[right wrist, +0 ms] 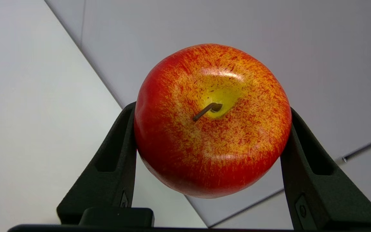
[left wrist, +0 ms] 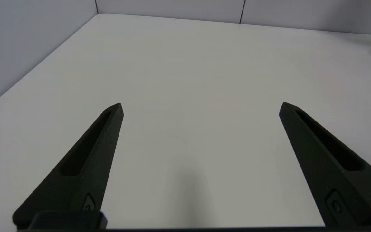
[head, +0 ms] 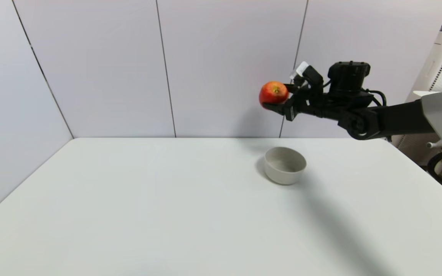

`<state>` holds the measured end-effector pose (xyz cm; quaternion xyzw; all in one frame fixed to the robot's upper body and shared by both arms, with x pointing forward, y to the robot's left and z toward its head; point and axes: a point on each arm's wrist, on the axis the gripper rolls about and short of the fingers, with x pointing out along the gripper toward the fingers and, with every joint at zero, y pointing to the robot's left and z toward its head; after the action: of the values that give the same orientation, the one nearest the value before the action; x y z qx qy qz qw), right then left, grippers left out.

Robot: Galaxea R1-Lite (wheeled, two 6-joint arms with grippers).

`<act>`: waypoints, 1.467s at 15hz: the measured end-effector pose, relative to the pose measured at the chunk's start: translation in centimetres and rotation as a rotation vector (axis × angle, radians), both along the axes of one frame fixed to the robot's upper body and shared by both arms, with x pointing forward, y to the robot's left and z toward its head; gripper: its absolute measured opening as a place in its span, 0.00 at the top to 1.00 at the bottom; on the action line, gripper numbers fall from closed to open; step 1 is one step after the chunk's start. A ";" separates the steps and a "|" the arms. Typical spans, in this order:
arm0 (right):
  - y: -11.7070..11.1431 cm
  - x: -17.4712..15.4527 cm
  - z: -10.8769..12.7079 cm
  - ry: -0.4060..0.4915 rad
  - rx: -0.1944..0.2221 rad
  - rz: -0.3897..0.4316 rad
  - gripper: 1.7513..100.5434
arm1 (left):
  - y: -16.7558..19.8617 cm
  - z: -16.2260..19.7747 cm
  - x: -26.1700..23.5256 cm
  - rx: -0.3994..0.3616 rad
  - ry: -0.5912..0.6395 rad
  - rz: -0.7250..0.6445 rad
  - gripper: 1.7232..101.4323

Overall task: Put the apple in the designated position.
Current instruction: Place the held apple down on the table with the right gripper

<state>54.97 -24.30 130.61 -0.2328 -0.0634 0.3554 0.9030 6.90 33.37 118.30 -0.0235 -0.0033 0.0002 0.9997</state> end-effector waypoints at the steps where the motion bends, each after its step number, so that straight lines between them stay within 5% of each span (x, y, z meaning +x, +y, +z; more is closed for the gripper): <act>1: -0.8 0.5 -0.8 0.019 -0.020 0.007 0.31 | 0.0 0.0 0.0 0.000 0.000 0.000 0.04; 7: -2.0 1.7 -4.4 0.293 -0.080 0.013 0.32 | 0.0 0.0 0.0 0.000 0.000 0.000 0.04; 20: -1.9 3.7 -7.8 0.353 -0.090 0.005 0.32 | 0.0 0.0 0.0 0.001 0.000 0.000 0.04; 22: -1.9 3.7 -7.9 0.357 -0.090 0.005 0.24 | 0.0 0.0 0.0 0.000 0.000 0.000 0.04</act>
<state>58.67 -26.21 122.70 -0.2059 0.1133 0.3956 0.8879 6.90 33.37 118.30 -0.0235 -0.0032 0.0002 0.9997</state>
